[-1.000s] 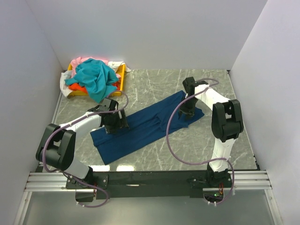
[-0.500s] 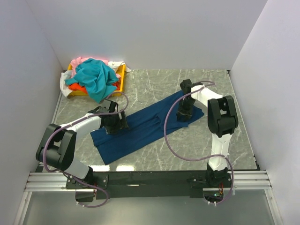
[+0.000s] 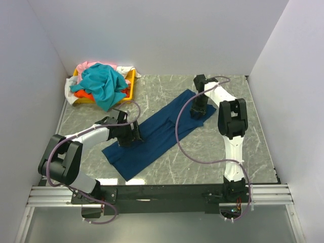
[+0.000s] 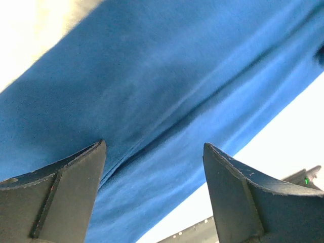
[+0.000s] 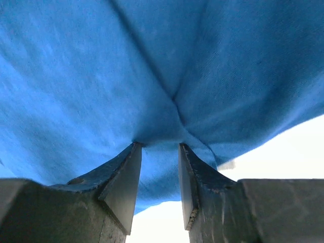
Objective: Fold and stack the t-shirts
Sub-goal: Fold the tshirt
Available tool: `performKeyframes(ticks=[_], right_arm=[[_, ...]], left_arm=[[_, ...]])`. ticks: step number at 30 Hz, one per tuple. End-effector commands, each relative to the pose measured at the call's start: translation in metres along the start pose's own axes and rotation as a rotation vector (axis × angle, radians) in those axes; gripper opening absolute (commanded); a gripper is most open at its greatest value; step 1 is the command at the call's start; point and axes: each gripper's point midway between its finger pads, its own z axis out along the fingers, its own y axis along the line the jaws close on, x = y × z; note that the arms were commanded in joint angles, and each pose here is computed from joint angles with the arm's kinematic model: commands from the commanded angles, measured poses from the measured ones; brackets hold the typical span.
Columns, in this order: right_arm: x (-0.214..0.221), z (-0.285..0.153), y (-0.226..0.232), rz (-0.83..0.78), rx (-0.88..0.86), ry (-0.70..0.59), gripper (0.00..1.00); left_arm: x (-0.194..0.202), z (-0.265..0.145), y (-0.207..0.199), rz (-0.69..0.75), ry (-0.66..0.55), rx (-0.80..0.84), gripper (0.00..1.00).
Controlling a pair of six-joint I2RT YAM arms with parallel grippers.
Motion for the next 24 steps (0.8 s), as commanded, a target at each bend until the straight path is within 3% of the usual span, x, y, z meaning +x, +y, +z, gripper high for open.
performKeyframes(ticks=[1,11,24], right_arm=[[-0.026,-0.003,-0.002,-0.005,0.029,-0.048,0.42],[-0.046,0.007,0.013,-0.034,-0.002,-0.042,0.42],[-0.073,-0.101,0.036,-0.045,-0.144,-0.272,0.43]], left_arm=[[0.020,-0.001,-0.012,0.060,0.078,0.086,0.84],[0.027,-0.012,-0.030,0.065,0.056,0.140,0.84],[0.010,-0.045,-0.020,0.067,-0.056,0.015,0.84]])
